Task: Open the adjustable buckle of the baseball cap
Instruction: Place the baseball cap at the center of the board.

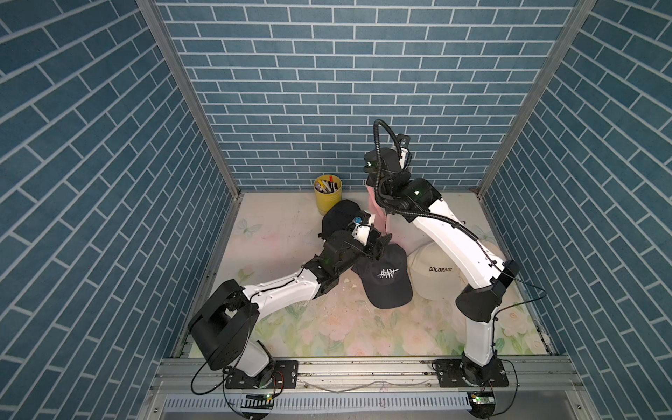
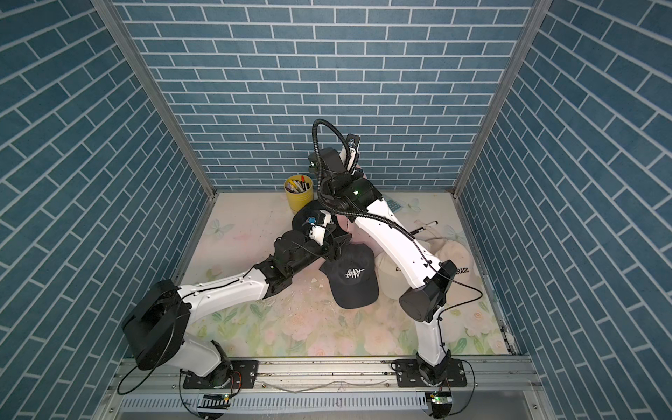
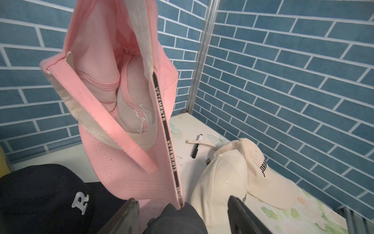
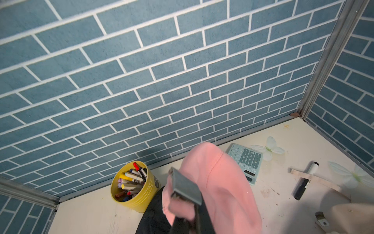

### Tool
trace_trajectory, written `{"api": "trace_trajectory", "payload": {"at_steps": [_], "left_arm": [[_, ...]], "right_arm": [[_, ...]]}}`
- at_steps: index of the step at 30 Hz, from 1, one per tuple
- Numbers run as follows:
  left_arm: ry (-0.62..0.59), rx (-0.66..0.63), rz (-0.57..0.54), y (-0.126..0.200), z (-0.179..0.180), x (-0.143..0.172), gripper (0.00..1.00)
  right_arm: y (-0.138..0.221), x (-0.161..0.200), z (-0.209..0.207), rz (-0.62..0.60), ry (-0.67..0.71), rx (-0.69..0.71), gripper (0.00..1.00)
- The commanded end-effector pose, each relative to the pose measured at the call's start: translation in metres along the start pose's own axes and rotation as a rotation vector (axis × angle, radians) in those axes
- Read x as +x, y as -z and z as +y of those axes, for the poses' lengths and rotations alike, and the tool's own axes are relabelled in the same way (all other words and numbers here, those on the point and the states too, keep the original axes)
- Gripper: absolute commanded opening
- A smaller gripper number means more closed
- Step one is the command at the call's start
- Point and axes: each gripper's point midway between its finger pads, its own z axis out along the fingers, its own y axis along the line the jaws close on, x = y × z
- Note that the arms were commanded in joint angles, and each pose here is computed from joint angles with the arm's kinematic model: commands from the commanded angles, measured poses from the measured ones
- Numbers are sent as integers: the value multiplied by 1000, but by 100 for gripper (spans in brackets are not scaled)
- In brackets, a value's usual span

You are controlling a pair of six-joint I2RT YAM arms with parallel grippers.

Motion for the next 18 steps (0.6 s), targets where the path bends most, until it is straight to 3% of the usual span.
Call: {"api": "trace_trajectory", "payload": {"at_steps": [1,7,12,15,17,18], "left_arm": [[1,-102,-78,-6,16,-11,75],[-11,-45,-67,-31,7,-8,71],[45,-63,-34,-41,18,4,58],[83,-66,-60,-38,27,-1,38],[81,-43,-53,-35,27,-2,11],[81,-21,-41,-33,24,-3,3]], "right_arm": [[8,-3,-7,-24,-31,57,0],[16,0,-3,-28,-18,58,0],[22,-1,0,-41,-8,61,0],[23,3,2,-33,5,54,0],[23,8,5,-17,19,41,0],[22,10,6,-9,28,34,0]]}}
